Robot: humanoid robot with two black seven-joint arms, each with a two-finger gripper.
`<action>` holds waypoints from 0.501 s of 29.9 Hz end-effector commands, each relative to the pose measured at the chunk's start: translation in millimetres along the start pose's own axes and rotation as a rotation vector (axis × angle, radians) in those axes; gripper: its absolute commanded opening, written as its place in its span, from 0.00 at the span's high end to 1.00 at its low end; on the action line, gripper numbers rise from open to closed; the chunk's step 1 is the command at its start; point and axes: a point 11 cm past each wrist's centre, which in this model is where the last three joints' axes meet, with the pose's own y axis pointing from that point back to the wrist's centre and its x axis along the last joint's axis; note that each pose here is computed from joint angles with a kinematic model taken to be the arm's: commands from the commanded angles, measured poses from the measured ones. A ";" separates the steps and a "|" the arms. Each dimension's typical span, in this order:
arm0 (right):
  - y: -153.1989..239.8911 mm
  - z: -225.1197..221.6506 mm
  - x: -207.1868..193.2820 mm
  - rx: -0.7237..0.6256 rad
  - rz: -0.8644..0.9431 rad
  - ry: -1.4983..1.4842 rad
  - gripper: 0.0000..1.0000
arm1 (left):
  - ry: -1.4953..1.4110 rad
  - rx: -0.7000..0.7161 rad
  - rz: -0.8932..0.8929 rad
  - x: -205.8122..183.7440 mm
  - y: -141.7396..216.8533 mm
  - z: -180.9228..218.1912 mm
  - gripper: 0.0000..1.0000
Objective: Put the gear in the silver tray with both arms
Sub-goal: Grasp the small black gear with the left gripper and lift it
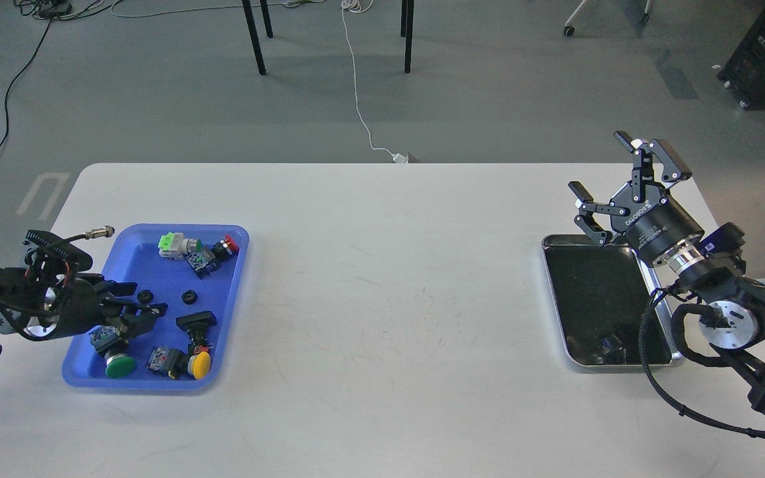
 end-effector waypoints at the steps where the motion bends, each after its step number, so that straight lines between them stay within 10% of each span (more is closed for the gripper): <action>1: 0.0 0.0 0.1 0.000 0.000 0.000 0.01 | 0.002 0.000 -0.002 -0.4 -1.7 0.3 0.50; 5: 0.0 0.0 0.1 0.000 0.000 0.000 0.01 | -0.001 0.000 -0.006 -1.4 -2.4 0.7 0.73; 15: 0.3 1.0 -0.1 -0.001 0.000 -0.002 0.01 | -0.012 0.001 0.008 0.8 -1.9 0.2 0.89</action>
